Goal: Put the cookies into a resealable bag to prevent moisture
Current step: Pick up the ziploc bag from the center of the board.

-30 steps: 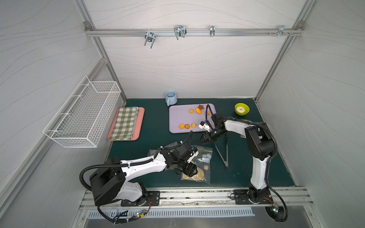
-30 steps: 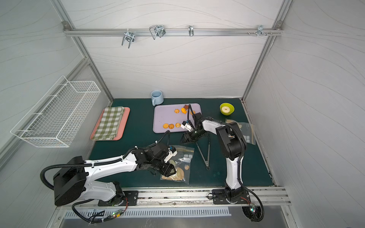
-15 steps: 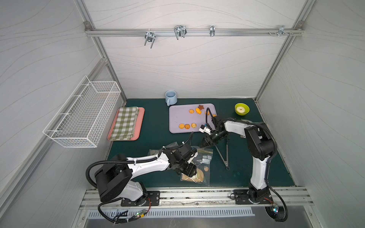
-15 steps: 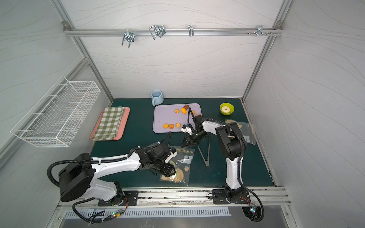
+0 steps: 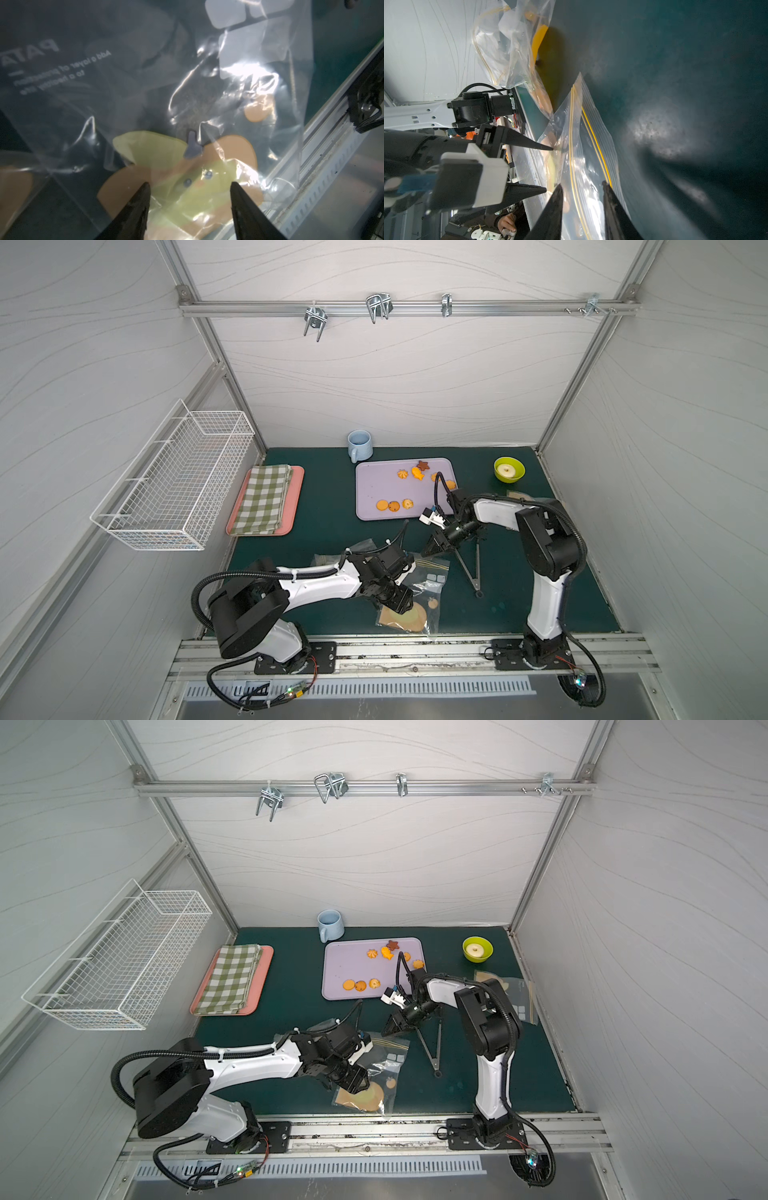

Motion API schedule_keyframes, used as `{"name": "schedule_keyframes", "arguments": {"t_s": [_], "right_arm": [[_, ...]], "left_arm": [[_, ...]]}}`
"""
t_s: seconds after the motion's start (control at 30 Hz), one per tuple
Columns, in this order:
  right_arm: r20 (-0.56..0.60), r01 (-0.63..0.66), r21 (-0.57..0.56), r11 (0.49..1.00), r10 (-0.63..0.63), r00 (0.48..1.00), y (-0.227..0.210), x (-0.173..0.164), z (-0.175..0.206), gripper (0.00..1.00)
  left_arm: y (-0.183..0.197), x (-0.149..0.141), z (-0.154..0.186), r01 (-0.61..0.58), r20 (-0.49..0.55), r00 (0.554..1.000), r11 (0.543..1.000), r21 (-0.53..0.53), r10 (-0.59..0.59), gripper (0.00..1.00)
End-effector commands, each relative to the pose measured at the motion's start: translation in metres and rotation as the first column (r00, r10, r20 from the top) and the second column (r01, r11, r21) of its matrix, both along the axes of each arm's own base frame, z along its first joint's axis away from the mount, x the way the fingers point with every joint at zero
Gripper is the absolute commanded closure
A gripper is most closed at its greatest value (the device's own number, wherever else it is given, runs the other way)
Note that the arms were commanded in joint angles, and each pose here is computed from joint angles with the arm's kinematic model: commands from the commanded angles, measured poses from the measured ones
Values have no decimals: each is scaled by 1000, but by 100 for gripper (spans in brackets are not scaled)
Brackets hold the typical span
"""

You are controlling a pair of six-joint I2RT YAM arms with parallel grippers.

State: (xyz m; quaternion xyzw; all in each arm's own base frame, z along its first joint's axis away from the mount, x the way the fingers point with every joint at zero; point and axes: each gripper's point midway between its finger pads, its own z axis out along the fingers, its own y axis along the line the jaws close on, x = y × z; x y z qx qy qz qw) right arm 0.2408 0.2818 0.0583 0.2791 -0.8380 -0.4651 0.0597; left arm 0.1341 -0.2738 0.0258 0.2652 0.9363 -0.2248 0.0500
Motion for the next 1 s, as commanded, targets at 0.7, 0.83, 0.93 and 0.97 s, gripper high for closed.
{"name": "schedule_keyframes", "arguments": {"t_s": [0.7, 0.83, 0.93, 0.97], "right_arm": [[359, 35, 40, 999, -47, 932, 0, -6, 81, 100], [657, 84, 10, 996, -69, 750, -2, -4, 127, 100], [807, 156, 29, 987, -115, 579, -6, 1, 165, 100], [842, 181, 33, 983, -125, 524, -7, 4, 175, 100]], "left_arm": [[12, 69, 119, -221, 163, 950, 944, -246, 265, 31], [47, 105, 210, -341, 318, 826, 861, -376, 466, 20], [64, 122, 254, -430, 317, 742, 782, -452, 591, 18], [65, 126, 264, -448, 303, 726, 759, -472, 617, 18]]}}
